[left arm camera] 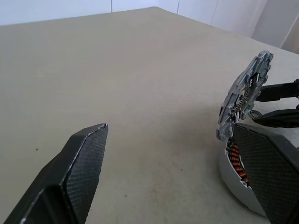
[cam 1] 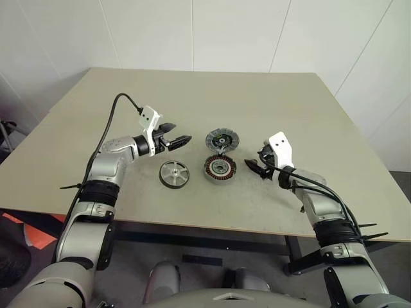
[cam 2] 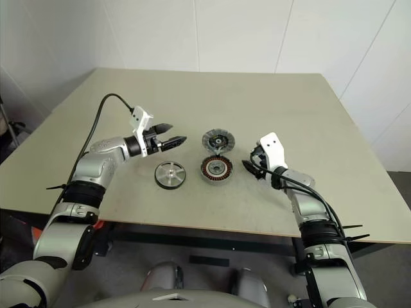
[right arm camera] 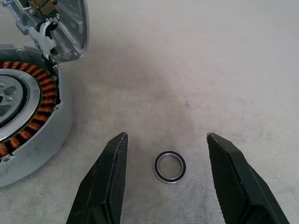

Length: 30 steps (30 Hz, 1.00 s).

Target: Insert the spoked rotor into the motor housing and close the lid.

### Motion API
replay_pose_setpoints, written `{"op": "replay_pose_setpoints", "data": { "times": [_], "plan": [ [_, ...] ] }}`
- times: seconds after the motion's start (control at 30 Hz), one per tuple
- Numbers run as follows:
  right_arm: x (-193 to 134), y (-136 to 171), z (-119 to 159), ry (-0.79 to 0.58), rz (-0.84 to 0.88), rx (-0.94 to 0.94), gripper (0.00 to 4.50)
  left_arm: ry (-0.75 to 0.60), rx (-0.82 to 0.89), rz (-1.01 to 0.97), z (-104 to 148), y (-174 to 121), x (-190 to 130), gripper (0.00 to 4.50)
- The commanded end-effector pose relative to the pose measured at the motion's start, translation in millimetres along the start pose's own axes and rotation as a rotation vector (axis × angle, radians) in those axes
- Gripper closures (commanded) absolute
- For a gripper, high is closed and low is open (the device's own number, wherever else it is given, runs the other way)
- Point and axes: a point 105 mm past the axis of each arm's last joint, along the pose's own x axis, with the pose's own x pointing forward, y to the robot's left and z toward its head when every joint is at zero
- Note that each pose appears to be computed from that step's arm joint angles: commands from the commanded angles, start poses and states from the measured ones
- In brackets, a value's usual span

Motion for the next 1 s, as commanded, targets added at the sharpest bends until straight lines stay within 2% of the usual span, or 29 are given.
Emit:
{"op": "replay_pose_setpoints", "data": {
  "times": [0.03, 0.37, 0.6, 0.7, 0.8, 1.0],
  "plan": [
    [0, -3, 1, -0.009, -0.011, 0.016, 1.47, -0.039, 0.034, 0.004, 15, 0, -3, 0.00],
    [0, -10, -31, 0.080, -0.038, 0.179, 1.47, -0.039, 0.043, 0.006, 17, 1, -3, 0.00],
    [0, 3, -33, 0.117, 0.008, 0.006, 1.47, -0.042, 0.046, 0.019, 17, 3, -4, 0.00],
    [1, 6, -34, 0.129, 0.016, -0.048, 2.08, -0.046, 0.047, 0.028, 19, 5, -4, 0.00],
    [3, 5, -34, 0.138, 0.009, -0.039, 3.04, -0.051, 0.048, 0.030, 20, 5, -3, 0.00],
    [1, -5, -35, 0.143, -0.029, 0.003, 3.04, -0.052, 0.050, 0.034, 20, 6, -4, 0.00]
  ]
}}
